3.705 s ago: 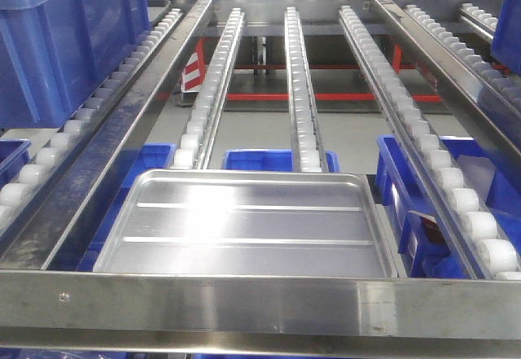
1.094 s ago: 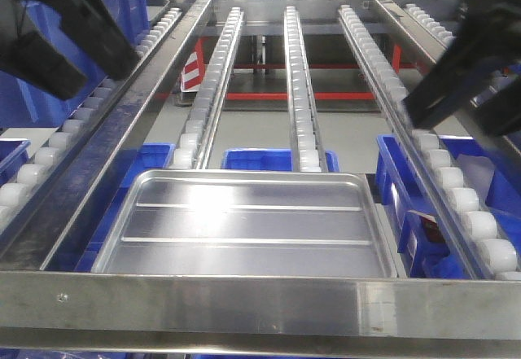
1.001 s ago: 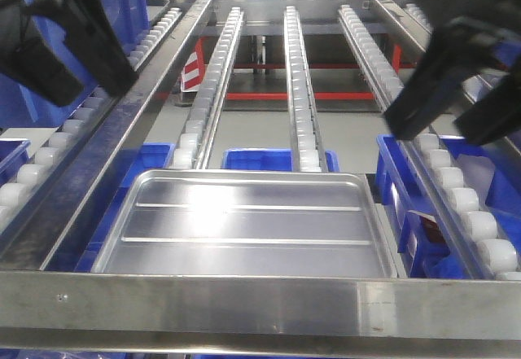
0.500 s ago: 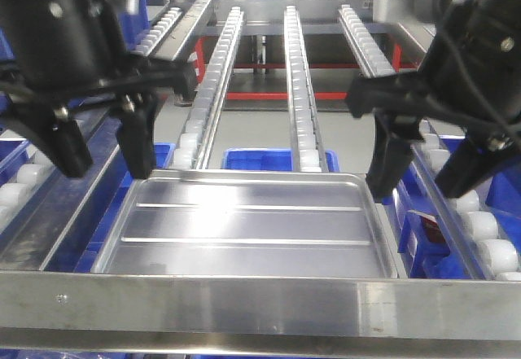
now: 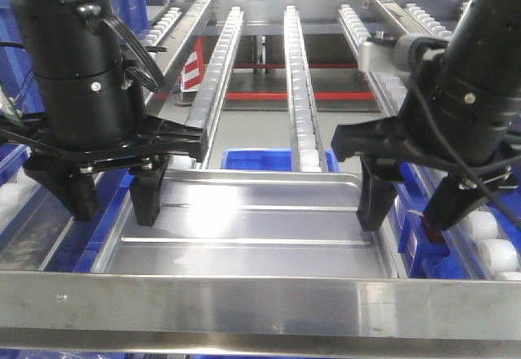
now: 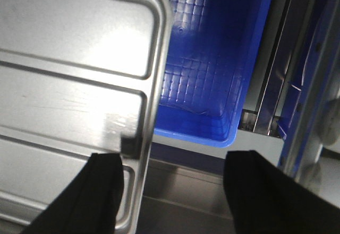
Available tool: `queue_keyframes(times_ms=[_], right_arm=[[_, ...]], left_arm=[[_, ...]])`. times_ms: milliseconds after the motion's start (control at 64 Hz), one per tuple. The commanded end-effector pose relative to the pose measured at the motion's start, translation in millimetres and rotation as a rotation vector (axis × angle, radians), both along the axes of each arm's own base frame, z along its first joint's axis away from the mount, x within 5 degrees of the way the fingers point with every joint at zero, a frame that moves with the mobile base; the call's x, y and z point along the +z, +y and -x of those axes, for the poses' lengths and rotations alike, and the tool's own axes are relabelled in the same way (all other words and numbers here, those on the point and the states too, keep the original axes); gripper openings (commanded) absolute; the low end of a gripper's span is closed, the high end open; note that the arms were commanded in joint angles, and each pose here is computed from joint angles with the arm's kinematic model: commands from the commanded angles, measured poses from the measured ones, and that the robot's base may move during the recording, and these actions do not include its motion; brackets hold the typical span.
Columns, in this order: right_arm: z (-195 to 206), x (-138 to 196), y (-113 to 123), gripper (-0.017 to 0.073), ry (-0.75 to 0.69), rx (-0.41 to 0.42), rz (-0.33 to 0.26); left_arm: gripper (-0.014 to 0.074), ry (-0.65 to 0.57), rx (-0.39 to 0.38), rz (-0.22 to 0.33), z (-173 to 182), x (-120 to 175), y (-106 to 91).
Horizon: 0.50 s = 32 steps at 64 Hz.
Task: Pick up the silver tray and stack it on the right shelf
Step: 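Lower both grippers onto the near corners of the silver tray, then close both grippers on the tray rim and lift it off the shelf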
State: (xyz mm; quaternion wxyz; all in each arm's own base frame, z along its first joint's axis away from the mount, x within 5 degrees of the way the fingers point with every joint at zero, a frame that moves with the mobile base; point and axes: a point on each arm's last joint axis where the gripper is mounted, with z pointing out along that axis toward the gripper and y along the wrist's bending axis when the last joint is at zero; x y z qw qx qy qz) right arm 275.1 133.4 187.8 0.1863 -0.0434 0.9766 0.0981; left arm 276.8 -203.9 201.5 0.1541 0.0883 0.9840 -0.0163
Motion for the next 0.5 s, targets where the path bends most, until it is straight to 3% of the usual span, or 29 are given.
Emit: queue_keyframes(times_ms=[0, 219, 485], right_arm=[[-8, 16, 2, 0.0508, -0.091, 0.002, -0.03], [-10, 9, 3, 0.0508, -0.075, 0.002, -0.022], [-10, 8, 3, 0.0508, -0.074, 0.002, -0.022]], left_arm=[[0.0265, -0.099, 0.001, 0.068, -4, 24, -4.5], [0.0265, -0.112, 0.005, 0.087, -5, 24, -6.1], [0.0265, -0.074, 0.016, 0.061, -8, 11, -6.4]])
